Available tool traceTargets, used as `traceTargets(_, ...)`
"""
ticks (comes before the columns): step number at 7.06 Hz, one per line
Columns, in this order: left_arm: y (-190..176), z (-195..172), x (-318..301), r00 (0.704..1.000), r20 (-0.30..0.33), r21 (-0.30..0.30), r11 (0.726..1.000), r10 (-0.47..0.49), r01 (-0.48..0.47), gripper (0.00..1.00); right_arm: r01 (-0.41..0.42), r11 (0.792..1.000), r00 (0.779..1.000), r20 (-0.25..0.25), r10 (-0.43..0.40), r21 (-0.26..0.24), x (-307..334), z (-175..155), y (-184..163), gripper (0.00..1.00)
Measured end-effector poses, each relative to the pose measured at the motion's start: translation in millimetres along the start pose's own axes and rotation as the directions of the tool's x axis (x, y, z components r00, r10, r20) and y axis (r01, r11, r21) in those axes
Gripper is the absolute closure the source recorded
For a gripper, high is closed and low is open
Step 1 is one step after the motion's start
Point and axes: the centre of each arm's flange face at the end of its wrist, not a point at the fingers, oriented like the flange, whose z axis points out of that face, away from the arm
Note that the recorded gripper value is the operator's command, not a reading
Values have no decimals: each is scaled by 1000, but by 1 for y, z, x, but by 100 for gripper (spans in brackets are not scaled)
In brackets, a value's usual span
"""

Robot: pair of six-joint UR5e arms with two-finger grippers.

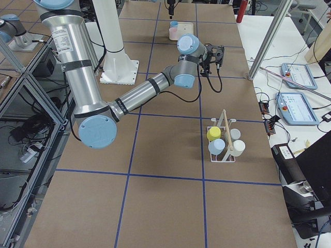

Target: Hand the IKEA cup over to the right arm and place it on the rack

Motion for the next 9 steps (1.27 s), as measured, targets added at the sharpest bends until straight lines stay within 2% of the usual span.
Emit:
traceTargets(4,-23,6,15,1000,5,-4,1000,0,0,3,-3,1000,1000,-5,3,-1,3,2,-1,0)
traceTargets(6,-32,11,14,1000,29,15,1000,-2,1,14,-4,1000,1000,-9,4,-3,4,4,-1,0)
traceTargets(9,-34,13,11,999,47,27,1000,-4,3,15,-5,1000,1000,-9,5,-4,4,5,-1,0)
